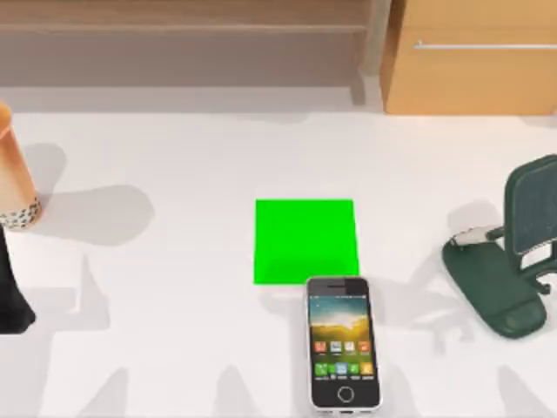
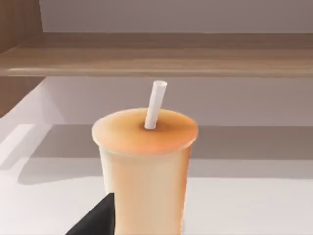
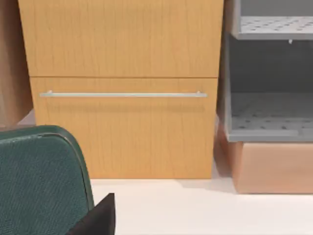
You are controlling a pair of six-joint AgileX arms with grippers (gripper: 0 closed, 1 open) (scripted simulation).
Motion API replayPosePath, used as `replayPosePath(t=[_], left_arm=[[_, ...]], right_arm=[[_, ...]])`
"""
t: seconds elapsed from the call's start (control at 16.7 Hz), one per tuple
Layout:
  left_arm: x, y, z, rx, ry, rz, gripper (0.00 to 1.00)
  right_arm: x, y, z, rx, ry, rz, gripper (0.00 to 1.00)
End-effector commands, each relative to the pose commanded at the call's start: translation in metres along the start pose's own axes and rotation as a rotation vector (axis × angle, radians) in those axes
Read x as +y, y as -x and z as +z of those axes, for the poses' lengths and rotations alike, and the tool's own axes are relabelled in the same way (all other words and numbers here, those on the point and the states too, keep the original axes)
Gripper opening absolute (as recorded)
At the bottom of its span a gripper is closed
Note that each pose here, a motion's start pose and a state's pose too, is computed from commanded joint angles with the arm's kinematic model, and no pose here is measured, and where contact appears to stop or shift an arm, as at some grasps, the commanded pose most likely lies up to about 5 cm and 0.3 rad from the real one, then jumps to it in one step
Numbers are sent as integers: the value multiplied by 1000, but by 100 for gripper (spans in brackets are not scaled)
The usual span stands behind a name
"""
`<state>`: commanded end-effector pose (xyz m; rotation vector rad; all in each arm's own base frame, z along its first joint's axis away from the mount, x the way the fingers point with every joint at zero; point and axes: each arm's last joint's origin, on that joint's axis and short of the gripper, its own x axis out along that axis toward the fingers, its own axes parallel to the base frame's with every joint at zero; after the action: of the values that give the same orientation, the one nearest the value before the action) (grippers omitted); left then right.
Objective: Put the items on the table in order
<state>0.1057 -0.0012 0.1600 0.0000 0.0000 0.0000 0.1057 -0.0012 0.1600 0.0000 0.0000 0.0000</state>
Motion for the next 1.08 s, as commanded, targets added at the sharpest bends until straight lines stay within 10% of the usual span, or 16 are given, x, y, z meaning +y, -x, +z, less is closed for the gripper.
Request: replayPosePath(t=[0.3, 0.66, 1.08], left_arm=[[0, 0, 0, 0, 0, 0, 100], [0, 0, 0, 0, 0, 0, 100], [0, 0, 0, 0, 0, 0, 100]], right_arm=[[-2, -1, 7, 58, 54, -15, 100], [-14, -21, 35, 432, 359, -26, 100], [-45, -77, 59, 982, 697, 209, 100]])
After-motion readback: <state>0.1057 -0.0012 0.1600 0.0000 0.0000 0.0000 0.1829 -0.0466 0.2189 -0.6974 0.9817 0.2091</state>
